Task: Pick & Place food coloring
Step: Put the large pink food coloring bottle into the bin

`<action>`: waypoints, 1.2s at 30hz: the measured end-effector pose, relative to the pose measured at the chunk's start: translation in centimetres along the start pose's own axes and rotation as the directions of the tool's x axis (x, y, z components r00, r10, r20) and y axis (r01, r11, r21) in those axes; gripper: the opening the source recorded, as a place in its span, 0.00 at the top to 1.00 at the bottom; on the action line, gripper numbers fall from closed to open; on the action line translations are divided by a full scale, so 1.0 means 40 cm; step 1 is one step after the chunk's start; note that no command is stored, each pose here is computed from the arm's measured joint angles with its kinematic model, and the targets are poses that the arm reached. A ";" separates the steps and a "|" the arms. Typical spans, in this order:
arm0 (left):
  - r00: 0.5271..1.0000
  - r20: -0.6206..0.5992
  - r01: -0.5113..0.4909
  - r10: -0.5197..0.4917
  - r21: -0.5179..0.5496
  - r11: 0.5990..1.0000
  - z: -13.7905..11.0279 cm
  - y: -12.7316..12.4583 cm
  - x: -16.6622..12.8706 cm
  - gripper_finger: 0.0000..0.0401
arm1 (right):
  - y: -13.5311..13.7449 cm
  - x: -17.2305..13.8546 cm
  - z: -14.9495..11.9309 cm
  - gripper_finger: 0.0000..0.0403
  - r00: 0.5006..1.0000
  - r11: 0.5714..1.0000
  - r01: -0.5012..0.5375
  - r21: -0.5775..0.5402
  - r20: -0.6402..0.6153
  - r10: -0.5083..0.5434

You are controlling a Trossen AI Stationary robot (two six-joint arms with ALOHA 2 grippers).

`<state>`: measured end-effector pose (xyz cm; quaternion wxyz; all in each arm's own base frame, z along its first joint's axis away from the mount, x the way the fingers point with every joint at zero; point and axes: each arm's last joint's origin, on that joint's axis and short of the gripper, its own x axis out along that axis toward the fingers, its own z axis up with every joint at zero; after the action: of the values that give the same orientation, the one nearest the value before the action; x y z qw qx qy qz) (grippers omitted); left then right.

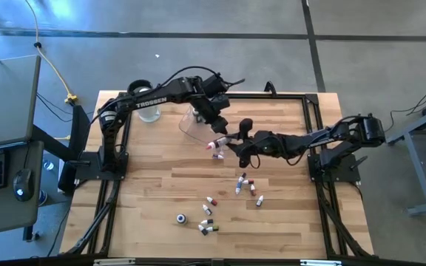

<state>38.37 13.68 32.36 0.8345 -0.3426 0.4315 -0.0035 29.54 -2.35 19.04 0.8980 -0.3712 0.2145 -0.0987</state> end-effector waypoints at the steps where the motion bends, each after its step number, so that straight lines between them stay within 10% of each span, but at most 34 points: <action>1: 1.000 0.001 0.012 -0.012 0.015 1.000 0.001 -0.001 -0.001 0.53 | -0.002 0.000 0.000 0.67 1.000 1.000 0.017 0.012 -0.007 -0.017; 8: 0.997 0.069 -0.035 0.022 0.201 0.979 0.012 -0.025 -0.075 0.57 | -0.032 -0.008 0.011 0.67 0.977 0.967 0.213 0.138 -0.058 -0.207; 21: 0.885 0.375 -0.434 0.276 0.454 0.778 -0.146 -0.198 -0.368 0.61 | -0.073 -0.060 0.030 0.67 0.969 0.917 0.247 0.312 -0.065 -0.239; 31: 0.815 0.576 -0.476 0.071 0.594 0.648 -0.349 -0.122 -0.262 0.61 | -0.071 -0.063 0.037 0.67 0.987 0.928 0.142 0.345 0.023 -0.160; 36: 0.704 0.709 -0.530 -0.042 0.564 0.634 -0.392 -0.045 -0.160 0.61 | -0.068 -0.063 0.043 0.67 0.991 0.922 0.067 0.380 0.085 -0.107</action>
<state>23.55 5.29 31.81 0.9850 0.1129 0.1109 0.0680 28.03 -2.36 22.83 0.9573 -0.2058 0.1277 -0.1581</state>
